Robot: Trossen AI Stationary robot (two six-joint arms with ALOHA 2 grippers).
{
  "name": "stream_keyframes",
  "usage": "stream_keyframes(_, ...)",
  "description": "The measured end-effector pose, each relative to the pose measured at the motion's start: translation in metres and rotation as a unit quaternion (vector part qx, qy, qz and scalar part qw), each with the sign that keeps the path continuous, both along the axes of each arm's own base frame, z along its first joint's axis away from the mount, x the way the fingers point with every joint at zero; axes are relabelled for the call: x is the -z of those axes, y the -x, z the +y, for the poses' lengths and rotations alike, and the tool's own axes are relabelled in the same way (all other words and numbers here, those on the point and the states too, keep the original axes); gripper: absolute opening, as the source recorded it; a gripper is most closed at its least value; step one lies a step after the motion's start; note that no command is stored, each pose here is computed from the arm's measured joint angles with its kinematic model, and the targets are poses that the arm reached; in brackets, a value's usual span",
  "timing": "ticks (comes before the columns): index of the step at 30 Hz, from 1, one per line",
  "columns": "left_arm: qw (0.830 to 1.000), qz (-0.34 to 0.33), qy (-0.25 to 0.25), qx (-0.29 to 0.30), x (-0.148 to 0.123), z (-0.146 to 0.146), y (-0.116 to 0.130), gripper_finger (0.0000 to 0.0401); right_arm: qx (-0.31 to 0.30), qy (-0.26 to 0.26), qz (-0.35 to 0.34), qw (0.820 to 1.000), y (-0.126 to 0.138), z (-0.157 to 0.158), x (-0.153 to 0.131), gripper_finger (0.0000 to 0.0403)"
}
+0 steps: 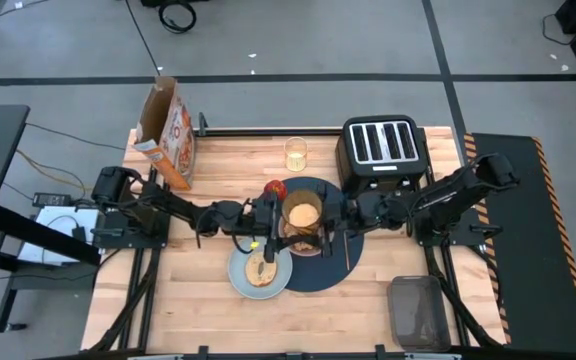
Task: Arrange a breakfast setting
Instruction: Put the orange cup on the blue table mat to the top right of the pink bowl
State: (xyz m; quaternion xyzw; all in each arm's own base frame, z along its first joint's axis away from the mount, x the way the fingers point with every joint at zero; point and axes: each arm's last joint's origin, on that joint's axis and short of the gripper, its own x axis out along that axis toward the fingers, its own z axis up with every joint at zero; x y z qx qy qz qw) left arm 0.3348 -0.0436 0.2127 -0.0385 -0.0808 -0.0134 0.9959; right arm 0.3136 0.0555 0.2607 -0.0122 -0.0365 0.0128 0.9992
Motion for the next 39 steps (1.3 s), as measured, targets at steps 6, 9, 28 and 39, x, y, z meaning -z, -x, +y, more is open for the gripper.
stream_keyframes(6,1.000,-0.016,0.008,0.018,-0.002,0.001,0.000,0.0316,0.013,-0.001,-0.013,1.000,0.008,-0.003,-0.005,0.0337)
stream_keyframes(9,0.999,-0.016,0.015,0.032,-0.003,0.005,0.000,0.0316,0.023,-0.003,-0.014,1.000,0.010,-0.004,-0.006,0.0337)
stream_keyframes(28,0.999,0.007,0.012,0.052,-0.007,0.023,-0.006,0.0293,0.031,0.001,0.007,0.999,0.011,-0.005,-0.002,0.0337)
stream_keyframes(39,0.999,-0.005,0.027,0.044,-0.012,0.026,-0.008,0.0392,0.041,-0.010,0.002,0.999,0.012,-0.007,-0.004,0.0337)
